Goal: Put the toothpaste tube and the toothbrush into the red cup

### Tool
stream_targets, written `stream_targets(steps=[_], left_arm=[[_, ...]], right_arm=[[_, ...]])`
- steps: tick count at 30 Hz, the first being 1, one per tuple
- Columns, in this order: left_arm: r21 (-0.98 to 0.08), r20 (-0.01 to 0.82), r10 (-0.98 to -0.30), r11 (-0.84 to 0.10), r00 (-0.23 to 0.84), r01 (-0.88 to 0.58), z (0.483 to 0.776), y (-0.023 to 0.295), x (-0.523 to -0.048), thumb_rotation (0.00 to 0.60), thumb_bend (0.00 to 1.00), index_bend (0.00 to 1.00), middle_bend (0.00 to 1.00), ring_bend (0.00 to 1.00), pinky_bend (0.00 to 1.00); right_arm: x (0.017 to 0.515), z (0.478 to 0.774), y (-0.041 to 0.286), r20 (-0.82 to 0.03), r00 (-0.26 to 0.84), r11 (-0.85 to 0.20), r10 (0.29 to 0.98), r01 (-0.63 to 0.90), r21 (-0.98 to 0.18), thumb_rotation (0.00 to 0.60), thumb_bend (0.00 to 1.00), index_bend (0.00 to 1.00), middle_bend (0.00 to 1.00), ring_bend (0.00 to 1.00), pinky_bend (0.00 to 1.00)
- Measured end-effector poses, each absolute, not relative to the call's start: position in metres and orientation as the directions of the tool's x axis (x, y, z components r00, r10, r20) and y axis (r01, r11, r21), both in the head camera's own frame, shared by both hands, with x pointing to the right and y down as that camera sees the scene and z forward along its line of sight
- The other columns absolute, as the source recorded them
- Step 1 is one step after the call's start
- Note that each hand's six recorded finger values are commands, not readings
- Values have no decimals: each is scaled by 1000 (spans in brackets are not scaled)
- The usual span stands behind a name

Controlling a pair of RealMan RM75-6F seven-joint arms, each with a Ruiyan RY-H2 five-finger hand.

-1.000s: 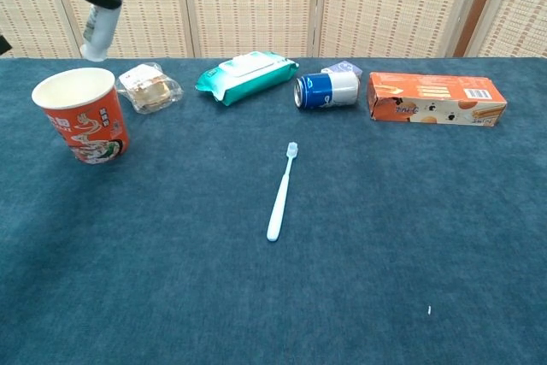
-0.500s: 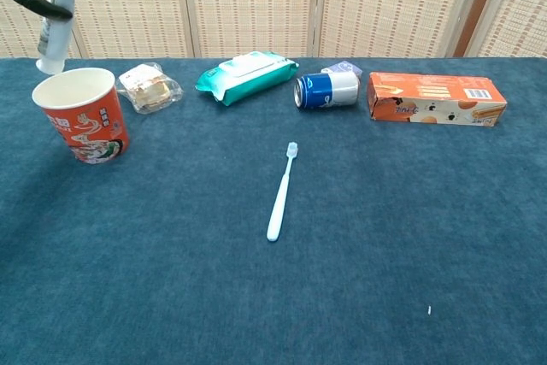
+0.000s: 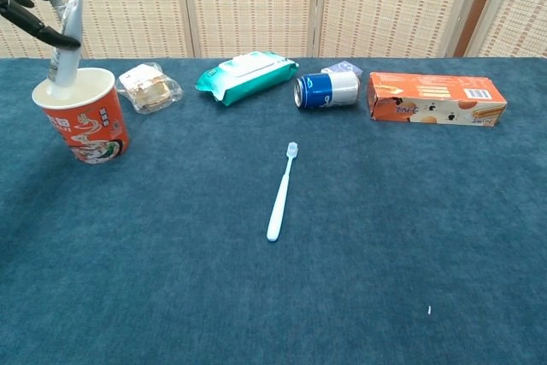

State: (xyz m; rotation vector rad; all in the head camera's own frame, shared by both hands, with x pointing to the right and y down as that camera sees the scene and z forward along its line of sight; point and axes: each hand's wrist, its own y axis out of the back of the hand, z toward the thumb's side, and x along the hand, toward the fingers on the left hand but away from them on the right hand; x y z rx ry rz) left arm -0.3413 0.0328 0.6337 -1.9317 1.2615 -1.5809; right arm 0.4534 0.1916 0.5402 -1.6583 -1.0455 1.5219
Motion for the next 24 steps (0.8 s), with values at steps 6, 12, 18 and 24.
stream_targets(steps=[6, 12, 18, 24], left_arm=[[-727, 615, -788, -552, -29, -409, 642, 34, -346, 600, 368, 607, 0, 0, 0], [-722, 623, -782, -560, -31, -406, 647, 34, -347, 600, 368, 608, 0, 0, 0], [-721, 629, -777, -565, -35, -402, 651, 35, -348, 600, 368, 607, 0, 0, 0], [-721, 635, -771, -573, -43, -390, 656, 36, -350, 600, 368, 606, 0, 0, 0]], right_arm=[[454, 538, 192, -471, 9, -468, 882, 132, -874, 600, 0, 48, 38, 0, 252], [454, 538, 192, -474, 9, -471, 881, 131, -872, 600, 0, 48, 38, 0, 252], [453, 538, 192, -474, 10, -471, 881, 131, -872, 600, 0, 48, 38, 0, 252], [454, 537, 192, -471, 10, -468, 882, 133, -874, 600, 0, 48, 38, 0, 252]])
